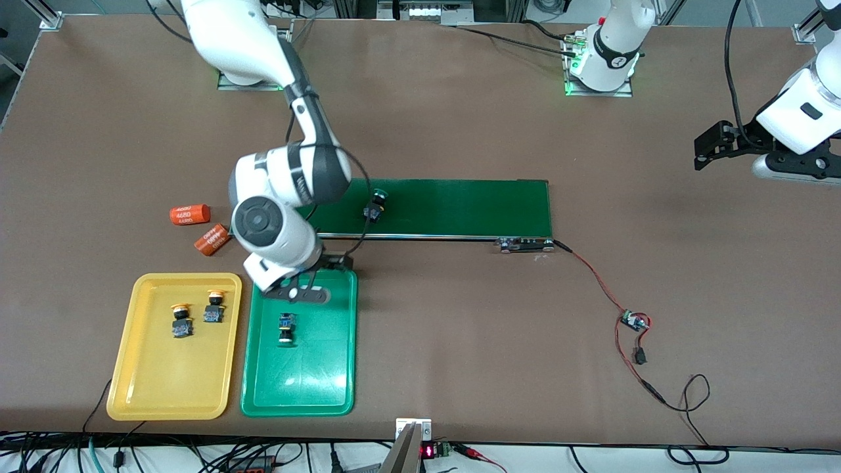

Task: Sort buttons by color to trays
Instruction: 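Carry the green-capped button into the green tray and release it, then grasp the next button on the belt with the right gripper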

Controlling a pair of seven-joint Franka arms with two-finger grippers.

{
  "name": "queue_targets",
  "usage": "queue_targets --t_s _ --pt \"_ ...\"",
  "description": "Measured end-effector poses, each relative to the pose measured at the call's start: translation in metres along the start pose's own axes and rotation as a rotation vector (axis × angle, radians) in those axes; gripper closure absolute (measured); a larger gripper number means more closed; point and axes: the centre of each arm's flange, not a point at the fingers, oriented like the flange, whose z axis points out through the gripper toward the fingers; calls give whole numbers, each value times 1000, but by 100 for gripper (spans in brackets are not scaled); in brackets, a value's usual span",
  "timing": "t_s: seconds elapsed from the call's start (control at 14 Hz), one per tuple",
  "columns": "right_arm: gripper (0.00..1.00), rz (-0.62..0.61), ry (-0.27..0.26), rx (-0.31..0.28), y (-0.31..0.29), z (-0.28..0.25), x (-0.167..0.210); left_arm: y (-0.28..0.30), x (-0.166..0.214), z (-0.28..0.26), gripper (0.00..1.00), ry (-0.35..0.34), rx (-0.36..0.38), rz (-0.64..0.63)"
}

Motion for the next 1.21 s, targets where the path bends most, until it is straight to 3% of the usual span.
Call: queue_targets --t_s 0.43,0.71,1.07,1.14,1.21 --pt "0 110 -3 -43 -54 52 -124 0 0 0 0 0 0 0" --pt "0 147 -15 -73 -44 67 -132 0 0 0 0 0 0 0" --pt "52 181 -23 -85 -25 71 -122 0 0 0 0 0 0 0" --pt "59 184 -22 -84 -24 70 -121 0 0 0 0 0 0 0" --pt "59 185 -20 -82 -24 69 -120 0 0 0 0 0 0 0"
